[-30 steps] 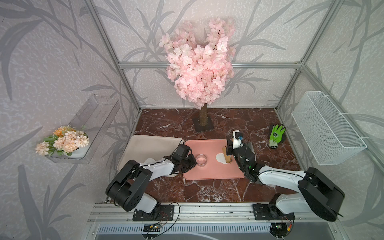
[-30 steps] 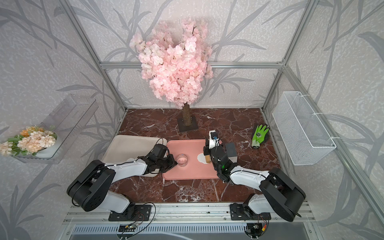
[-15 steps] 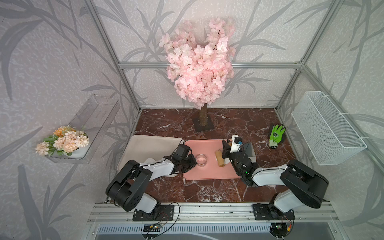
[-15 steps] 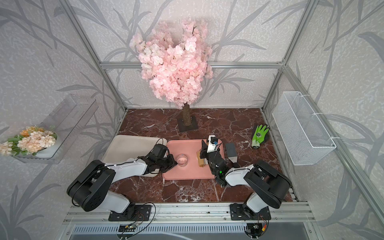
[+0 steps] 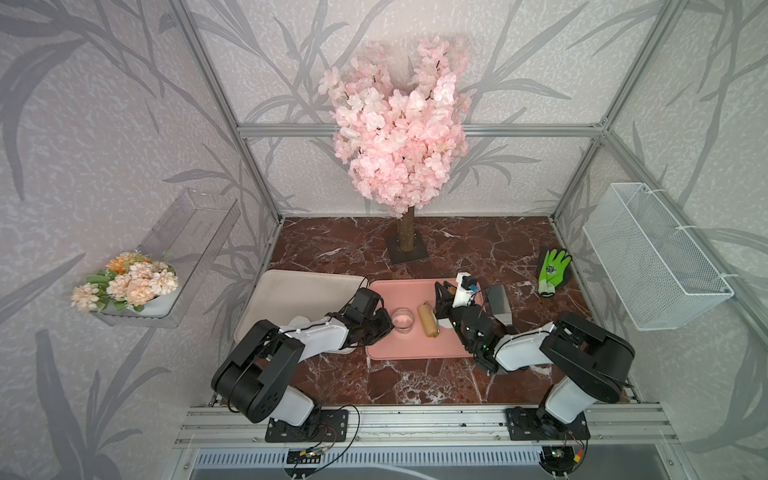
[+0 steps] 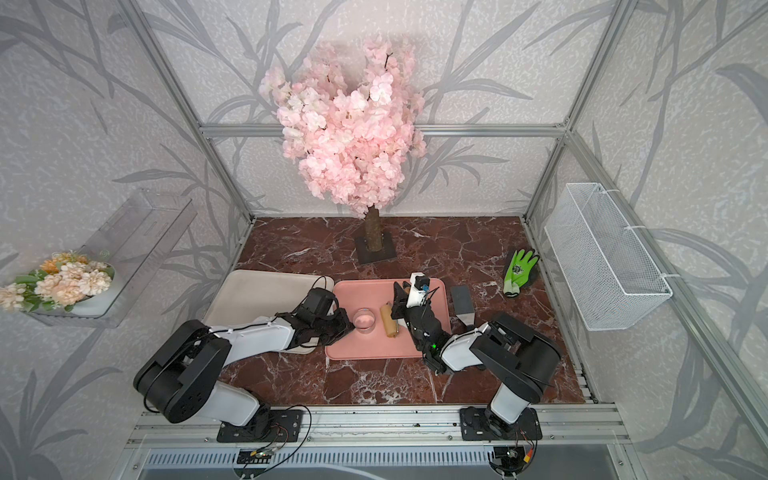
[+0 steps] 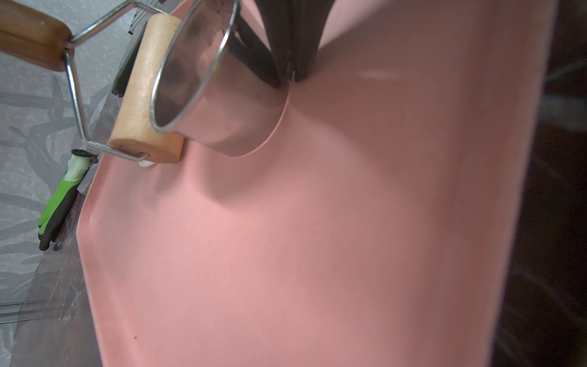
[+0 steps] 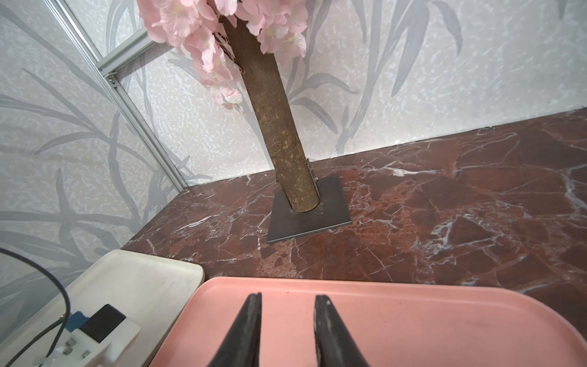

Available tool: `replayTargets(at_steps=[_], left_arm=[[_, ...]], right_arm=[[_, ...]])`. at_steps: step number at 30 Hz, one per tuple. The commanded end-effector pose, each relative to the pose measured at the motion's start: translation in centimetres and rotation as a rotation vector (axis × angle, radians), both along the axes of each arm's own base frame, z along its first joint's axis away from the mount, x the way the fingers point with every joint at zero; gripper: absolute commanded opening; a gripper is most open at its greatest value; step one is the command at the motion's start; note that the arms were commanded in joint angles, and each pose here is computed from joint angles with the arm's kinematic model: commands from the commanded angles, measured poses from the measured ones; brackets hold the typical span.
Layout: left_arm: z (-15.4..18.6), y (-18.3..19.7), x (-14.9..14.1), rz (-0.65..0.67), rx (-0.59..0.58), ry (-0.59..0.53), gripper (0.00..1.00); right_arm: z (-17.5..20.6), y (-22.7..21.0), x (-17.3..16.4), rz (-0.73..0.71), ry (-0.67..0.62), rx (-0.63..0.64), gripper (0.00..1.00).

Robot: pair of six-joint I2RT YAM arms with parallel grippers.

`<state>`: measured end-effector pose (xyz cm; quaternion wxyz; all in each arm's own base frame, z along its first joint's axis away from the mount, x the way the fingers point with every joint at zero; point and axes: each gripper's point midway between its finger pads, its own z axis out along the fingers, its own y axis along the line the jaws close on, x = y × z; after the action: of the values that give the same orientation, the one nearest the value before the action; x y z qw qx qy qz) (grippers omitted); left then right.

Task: Roll out the dumpling wrappers from the dough
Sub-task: Flatten out the dough on the work surface.

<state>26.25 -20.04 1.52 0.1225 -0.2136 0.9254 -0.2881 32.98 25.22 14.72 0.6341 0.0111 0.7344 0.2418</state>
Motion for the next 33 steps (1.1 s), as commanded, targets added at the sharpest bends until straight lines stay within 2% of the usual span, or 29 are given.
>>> replayTargets(at_steps=[1, 4, 12, 15, 19, 23, 33], left_arm=[[-5.1, 4.3, -5.1, 0.025, 0.194, 0.216, 0.0], [-5.1, 4.3, -5.1, 0.023, 0.194, 0.216, 0.0], [-5.1, 4.3, -5.1, 0.022, 0.195, 0.216, 0.0], [-5.1, 4.3, -5.1, 0.024, 0.192, 0.213, 0.0], [-5.1, 4.3, -5.1, 0.023, 0.191, 0.212, 0.0], [-5.0, 4.3, -5.0, 0.019, 0.194, 0.209, 0.0], [-4.9, 4.3, -5.0, 0.018, 0.194, 0.213, 0.0]], right_arm=[[-5.8, -1.1, -0.8, 0.002, 0.141, -0.196, 0.0], [-3.9, -0.8, -0.8, 0.011, 0.102, -0.183, 0.0], [6.9, -0.3, -0.8, 0.078, -0.08, -0.093, 0.0], [8.6, -1.5, -0.8, 0.045, -0.105, -0.085, 0.0], [7.2, -4.2, 0.3, -0.045, -0.076, -0.114, 0.0], [3.9, -5.4, 1.3, -0.078, -0.017, -0.132, 0.0], [-2.1, -3.5, 1.1, -0.014, 0.112, -0.105, 0.0]])
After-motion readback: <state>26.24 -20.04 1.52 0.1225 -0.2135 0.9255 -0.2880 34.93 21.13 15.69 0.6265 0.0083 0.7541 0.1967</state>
